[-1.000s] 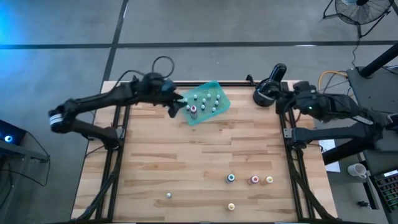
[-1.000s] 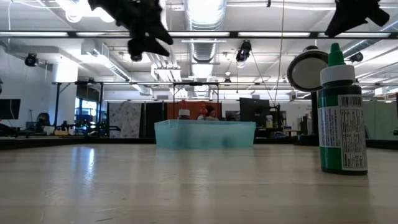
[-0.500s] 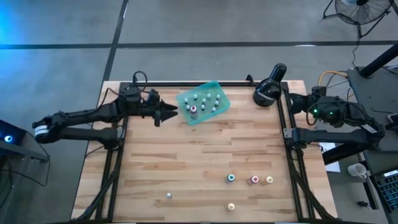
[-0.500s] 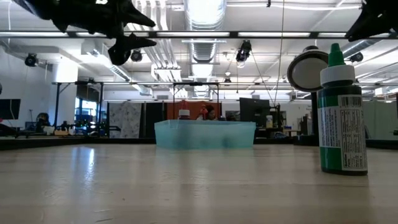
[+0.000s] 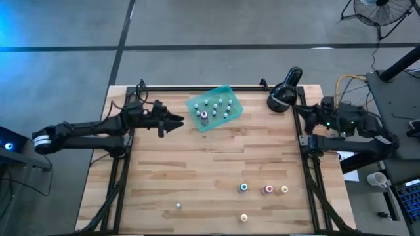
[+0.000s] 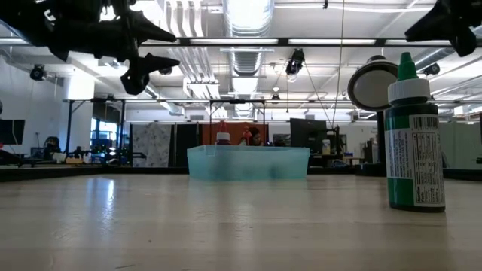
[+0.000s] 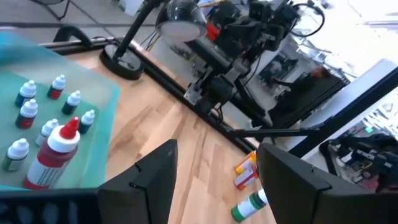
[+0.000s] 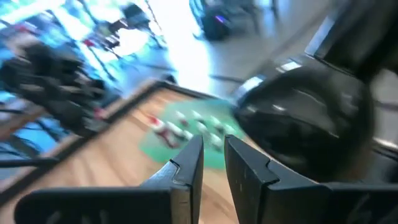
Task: Pick & Place food coloring
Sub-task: Put the red big food coloring into the green bin
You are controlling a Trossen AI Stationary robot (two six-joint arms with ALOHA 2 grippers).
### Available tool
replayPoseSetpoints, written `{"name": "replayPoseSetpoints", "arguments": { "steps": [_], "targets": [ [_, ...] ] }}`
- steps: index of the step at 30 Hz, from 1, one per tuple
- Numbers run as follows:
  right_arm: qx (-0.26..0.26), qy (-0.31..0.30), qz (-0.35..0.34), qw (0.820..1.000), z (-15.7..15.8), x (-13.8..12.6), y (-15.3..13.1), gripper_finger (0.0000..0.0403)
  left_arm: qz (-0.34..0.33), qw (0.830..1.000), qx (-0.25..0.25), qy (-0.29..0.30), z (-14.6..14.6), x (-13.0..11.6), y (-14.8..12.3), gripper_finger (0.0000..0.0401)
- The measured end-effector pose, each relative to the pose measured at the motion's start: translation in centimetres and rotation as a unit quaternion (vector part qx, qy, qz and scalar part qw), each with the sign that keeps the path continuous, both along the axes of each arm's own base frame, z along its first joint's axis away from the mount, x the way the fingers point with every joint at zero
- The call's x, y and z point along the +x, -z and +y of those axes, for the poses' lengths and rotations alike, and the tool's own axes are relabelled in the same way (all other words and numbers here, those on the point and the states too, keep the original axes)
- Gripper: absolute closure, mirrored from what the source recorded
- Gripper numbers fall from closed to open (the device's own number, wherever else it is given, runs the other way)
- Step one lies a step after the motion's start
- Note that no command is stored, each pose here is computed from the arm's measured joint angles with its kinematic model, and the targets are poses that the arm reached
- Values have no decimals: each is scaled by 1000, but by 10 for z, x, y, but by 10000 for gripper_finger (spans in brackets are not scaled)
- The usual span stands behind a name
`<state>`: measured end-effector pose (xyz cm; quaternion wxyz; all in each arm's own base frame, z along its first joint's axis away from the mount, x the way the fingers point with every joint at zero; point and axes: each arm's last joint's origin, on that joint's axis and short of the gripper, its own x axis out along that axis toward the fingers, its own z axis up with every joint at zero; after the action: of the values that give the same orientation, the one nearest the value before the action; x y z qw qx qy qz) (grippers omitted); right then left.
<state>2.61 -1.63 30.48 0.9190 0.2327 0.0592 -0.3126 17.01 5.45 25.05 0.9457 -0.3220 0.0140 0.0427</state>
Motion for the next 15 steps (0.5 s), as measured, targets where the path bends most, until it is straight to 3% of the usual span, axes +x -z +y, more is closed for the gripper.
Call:
{"name": "replayPoseSetpoints", "arguments": {
  "steps": [4, 9, 15],
  "targets": [
    [-9, -15, -50, 999, 1, -2, 11, 344, -9, 1000, -6, -5, 1, -2, 11, 209],
    [28, -9, -84, 996, 1, -4, 34, 341, 8, 1000, -22, 0, 1, -5, 24, 209],
    [45, -2, -42, 998, -1, 12, 57, 344, 30, 996, -50, 61, -5, -9, 43, 209]
  ]
}}
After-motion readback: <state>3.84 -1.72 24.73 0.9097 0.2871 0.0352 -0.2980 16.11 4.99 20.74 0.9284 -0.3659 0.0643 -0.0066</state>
